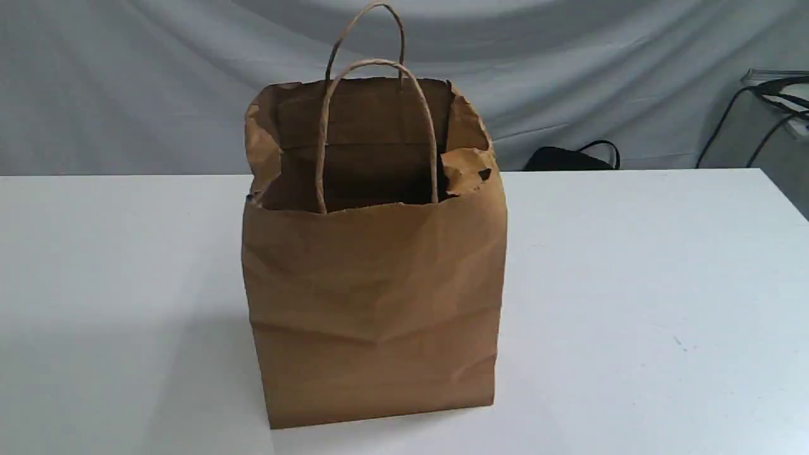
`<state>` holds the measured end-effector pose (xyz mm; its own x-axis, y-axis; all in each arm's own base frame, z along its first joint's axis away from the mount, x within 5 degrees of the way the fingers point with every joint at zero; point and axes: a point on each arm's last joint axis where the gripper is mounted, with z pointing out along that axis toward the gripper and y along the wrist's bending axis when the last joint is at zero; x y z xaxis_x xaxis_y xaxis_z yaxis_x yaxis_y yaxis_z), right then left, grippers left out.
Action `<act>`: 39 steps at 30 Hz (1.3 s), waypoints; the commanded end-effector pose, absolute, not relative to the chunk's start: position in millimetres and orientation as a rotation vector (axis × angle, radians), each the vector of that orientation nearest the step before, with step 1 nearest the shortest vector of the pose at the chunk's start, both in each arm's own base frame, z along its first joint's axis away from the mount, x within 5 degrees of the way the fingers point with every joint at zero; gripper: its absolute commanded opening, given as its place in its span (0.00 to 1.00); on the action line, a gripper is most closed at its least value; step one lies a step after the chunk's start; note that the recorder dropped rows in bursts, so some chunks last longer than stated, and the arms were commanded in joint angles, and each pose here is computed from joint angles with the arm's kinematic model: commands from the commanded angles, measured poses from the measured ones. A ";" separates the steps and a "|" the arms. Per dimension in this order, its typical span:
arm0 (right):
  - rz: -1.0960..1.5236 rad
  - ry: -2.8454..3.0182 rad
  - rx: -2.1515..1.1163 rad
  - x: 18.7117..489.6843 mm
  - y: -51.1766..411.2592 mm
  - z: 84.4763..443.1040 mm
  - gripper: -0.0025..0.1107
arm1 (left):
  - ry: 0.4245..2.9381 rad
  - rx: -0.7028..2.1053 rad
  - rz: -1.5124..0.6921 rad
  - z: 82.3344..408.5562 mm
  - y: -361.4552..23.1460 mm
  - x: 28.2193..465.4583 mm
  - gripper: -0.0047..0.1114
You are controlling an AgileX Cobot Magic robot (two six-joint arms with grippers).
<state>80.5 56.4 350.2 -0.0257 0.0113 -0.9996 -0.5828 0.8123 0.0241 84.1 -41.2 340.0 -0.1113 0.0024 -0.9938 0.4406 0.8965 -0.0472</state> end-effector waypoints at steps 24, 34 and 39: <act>0.220 1.473 -0.291 62.0 24.5 314.3 0.02 | 1.612 0.332 -0.384 342.6 -38.9 78.2 0.04; 0.065 1.413 -0.095 45.2 8.5 264.2 0.02 | 1.612 0.332 -0.384 342.6 -38.9 78.2 0.04; 0.051 1.460 -0.047 50.5 5.8 238.4 0.02 | 1.609 0.331 -0.384 342.9 -38.8 77.7 0.04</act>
